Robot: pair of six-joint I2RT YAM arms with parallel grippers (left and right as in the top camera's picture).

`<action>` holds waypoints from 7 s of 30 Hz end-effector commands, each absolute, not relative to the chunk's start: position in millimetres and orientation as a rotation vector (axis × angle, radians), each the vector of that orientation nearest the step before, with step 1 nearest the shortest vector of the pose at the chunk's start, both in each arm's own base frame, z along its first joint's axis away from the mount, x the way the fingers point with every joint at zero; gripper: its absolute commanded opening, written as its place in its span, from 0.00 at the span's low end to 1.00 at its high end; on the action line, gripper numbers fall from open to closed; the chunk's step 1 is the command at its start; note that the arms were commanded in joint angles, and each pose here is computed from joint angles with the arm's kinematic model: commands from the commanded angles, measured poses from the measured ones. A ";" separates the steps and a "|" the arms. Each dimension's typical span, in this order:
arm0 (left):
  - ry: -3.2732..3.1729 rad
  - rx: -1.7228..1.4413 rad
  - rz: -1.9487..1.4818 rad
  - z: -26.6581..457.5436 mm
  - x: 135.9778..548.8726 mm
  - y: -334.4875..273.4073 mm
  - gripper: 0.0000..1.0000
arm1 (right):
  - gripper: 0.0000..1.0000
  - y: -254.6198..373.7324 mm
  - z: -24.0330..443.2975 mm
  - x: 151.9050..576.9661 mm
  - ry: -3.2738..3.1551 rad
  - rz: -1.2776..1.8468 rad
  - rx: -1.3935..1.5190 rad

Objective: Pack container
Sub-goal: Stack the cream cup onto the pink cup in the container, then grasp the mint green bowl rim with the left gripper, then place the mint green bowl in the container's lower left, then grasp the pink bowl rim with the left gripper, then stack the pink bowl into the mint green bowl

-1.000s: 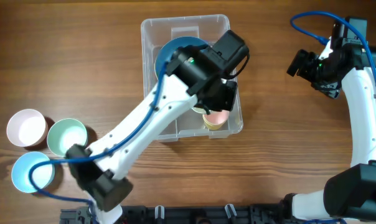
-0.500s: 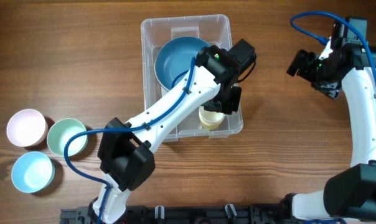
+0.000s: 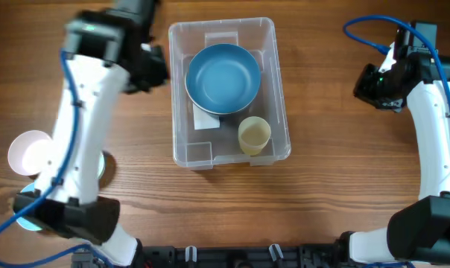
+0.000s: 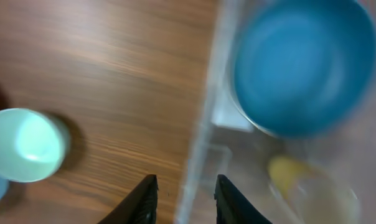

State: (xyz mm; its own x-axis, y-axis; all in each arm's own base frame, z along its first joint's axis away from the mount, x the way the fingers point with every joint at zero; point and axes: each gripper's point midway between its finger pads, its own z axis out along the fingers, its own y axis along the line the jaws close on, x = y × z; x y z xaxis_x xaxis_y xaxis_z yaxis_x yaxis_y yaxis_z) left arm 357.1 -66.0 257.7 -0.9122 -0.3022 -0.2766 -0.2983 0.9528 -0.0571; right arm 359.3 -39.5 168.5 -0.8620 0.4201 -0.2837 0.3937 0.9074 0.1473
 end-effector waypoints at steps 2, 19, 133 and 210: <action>2.811 -0.712 0.058 234.8 369.9 5.8 0.36 | 0.04 -4.4 133.1 346.9 2.869 0.120 0.461; 3.007 -0.852 0.161 141.8 334.3 47.4 0.34 | 0.05 102.6 99.9 330.8 2.919 0.507 -0.077; 2.514 -1.027 0.177 293.2 305.1 101.8 0.52 | 0.91 49.9 95.2 362.8 2.839 0.201 0.014; 2.484 -1.264 0.104 260.9 233.7 94.6 0.53 | 0.91 49.5 93.6 357.7 2.861 0.200 0.021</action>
State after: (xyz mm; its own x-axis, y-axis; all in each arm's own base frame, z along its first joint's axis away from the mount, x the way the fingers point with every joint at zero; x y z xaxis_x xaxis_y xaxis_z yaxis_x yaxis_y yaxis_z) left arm 251.3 67.2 291.1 -0.6182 -0.6762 -0.4006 -0.6890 0.7116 -0.1379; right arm 358.0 51.7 98.3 -0.9598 0.0205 -0.2799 -0.0223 0.9886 0.1488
